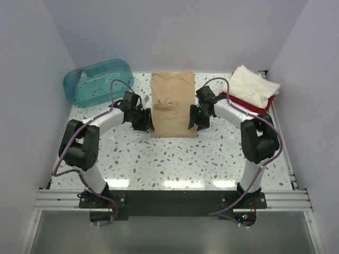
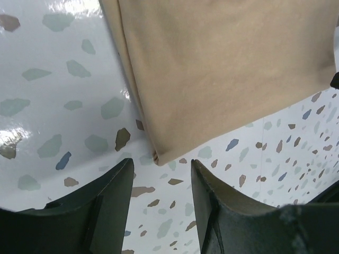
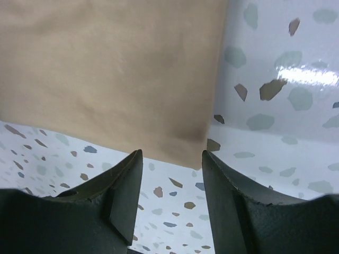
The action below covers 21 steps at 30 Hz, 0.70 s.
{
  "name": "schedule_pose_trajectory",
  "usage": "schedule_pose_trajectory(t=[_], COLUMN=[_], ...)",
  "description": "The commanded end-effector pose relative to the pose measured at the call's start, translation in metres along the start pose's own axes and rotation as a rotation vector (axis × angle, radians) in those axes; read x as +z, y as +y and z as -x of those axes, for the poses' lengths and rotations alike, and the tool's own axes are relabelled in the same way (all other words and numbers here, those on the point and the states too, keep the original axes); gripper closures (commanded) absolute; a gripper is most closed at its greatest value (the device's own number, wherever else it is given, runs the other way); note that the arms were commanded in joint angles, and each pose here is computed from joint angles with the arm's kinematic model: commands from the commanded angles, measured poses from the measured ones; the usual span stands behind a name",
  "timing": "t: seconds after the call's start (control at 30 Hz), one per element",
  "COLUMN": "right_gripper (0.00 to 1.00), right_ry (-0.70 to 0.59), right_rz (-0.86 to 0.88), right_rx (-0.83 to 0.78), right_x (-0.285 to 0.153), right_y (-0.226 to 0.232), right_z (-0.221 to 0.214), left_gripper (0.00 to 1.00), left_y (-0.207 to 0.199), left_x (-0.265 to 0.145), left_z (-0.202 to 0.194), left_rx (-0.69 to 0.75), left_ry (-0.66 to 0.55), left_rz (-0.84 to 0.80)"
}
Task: Fold and stack the t-shirts
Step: Fold the tshirt
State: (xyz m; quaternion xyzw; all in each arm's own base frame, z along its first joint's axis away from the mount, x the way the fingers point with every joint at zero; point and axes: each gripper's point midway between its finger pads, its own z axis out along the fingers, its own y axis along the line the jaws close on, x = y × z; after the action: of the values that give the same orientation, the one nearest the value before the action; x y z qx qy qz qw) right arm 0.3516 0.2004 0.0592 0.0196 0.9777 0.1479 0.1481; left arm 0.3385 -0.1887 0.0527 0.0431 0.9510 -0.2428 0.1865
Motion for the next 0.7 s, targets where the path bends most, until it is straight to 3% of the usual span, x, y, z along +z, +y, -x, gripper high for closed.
schedule_pose_trajectory(t=[0.0,0.67], right_gripper=[0.48,0.62], right_ry=[-0.002,0.125], right_rz=[0.044,-0.07], right_rx=[-0.002,0.02], right_x=[-0.008,0.009], right_y=[0.007,-0.024], right_z=[-0.008,-0.047], left_gripper=[0.48,0.48], left_y=[-0.013,-0.007], left_x=[-0.011,-0.012], left_z=[0.008,-0.005], left_rx=[-0.001,-0.045], left_ry=[-0.058,-0.068], left_rz=[-0.047,-0.025])
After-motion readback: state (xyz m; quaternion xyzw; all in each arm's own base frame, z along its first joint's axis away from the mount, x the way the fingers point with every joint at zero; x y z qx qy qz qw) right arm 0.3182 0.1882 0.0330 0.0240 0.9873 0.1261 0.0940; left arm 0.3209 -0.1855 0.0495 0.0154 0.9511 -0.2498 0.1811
